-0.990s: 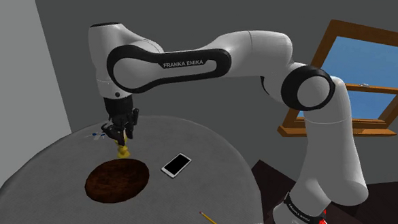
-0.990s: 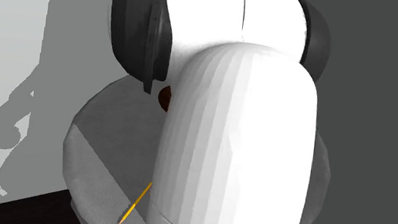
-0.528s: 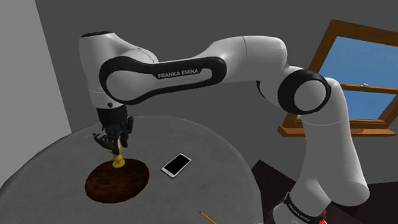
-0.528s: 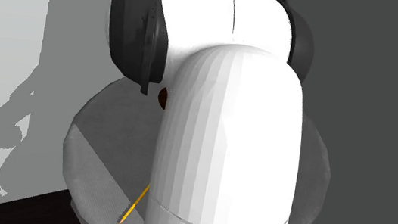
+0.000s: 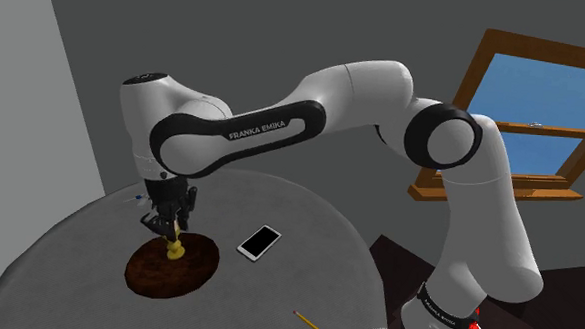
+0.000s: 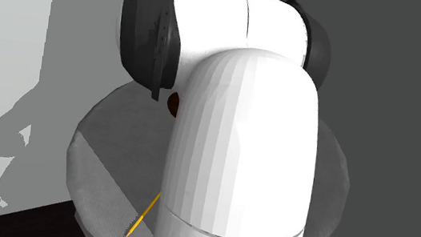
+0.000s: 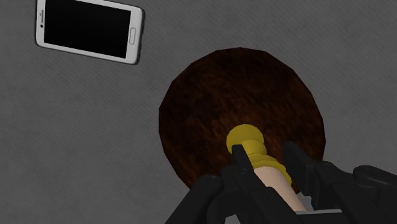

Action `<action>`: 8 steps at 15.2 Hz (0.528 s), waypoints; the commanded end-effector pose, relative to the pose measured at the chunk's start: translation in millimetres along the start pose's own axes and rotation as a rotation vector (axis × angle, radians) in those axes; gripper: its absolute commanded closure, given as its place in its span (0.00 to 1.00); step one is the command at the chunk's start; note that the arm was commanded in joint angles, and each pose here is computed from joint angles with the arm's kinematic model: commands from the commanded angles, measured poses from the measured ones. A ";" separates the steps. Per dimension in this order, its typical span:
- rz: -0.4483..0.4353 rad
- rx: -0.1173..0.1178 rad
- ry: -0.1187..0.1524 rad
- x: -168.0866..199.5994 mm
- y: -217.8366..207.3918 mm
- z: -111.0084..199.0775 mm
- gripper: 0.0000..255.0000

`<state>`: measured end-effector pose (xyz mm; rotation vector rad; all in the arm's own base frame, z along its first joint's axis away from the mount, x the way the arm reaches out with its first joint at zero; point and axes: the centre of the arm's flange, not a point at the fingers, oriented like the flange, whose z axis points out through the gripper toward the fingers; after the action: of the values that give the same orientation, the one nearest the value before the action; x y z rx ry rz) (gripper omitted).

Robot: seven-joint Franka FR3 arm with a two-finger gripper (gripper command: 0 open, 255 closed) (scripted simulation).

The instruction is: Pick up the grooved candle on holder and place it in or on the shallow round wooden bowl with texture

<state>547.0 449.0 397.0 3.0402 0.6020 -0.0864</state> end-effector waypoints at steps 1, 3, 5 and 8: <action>0.000 0.000 0.001 0.2 0.3 10.6 1.00; 0.000 0.000 0.001 0.9 0.0 21.2 1.00; 0.000 0.000 0.001 1.2 -0.2 27.8 1.00; 0.000 0.000 0.001 1.3 -0.2 27.8 1.00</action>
<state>546.8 448.1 369.5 3.0403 0.6019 -0.0859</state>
